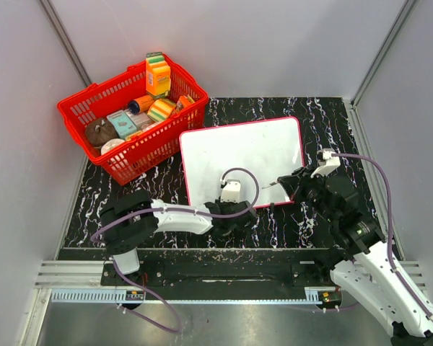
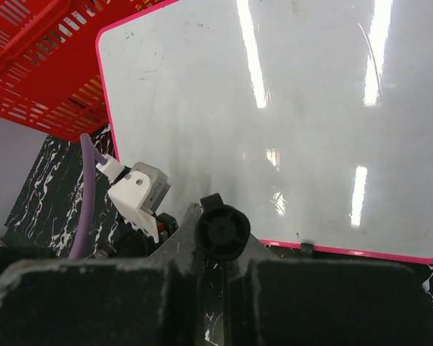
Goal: Write a sentence on the whiteboard
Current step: Move the whiteboard stand to the corner of the board.
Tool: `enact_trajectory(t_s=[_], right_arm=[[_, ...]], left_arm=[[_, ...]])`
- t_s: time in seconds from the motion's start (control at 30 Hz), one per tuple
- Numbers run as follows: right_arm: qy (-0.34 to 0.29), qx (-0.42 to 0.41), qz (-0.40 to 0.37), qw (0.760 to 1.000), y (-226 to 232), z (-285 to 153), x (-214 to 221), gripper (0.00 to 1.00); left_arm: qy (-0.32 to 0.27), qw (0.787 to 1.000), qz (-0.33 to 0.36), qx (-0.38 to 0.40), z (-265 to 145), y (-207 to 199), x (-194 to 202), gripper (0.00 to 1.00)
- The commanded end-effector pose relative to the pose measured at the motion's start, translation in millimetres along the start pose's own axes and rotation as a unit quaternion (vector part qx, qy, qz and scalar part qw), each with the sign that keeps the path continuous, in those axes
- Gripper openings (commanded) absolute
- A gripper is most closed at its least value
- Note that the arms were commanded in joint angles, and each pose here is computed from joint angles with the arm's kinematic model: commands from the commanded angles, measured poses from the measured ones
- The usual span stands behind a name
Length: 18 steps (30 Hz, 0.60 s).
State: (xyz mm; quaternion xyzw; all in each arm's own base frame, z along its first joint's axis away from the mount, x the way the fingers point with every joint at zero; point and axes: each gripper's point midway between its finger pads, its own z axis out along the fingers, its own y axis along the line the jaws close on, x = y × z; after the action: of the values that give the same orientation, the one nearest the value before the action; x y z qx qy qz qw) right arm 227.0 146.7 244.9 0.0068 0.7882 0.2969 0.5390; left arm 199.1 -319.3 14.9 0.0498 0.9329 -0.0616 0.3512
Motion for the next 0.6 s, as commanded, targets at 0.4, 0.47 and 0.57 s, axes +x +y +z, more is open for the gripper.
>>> enact_trajectory(t_s=[0.4, 0.47, 0.57], right_arm=[[-0.015, 0.003, -0.007, 1.0, -3.8, -5.3, -2.6, 0.0], [-0.014, 0.004, -0.008, 1.0, -4.4, -5.6, -2.4, 0.0], [-0.016, 0.005, -0.008, 1.0, -4.4, -7.0, -3.3, 0.0]], left_arm=[[0.097, 0.993, 0.049, 0.042, -43.5, -39.8, 84.7, 0.29], [0.095, 0.993, 0.056, 0.048, -50.8, -42.5, 82.5, 0.38], [0.092, 0.992, 0.057, 0.065, -62.3, -48.5, 76.2, 0.64]])
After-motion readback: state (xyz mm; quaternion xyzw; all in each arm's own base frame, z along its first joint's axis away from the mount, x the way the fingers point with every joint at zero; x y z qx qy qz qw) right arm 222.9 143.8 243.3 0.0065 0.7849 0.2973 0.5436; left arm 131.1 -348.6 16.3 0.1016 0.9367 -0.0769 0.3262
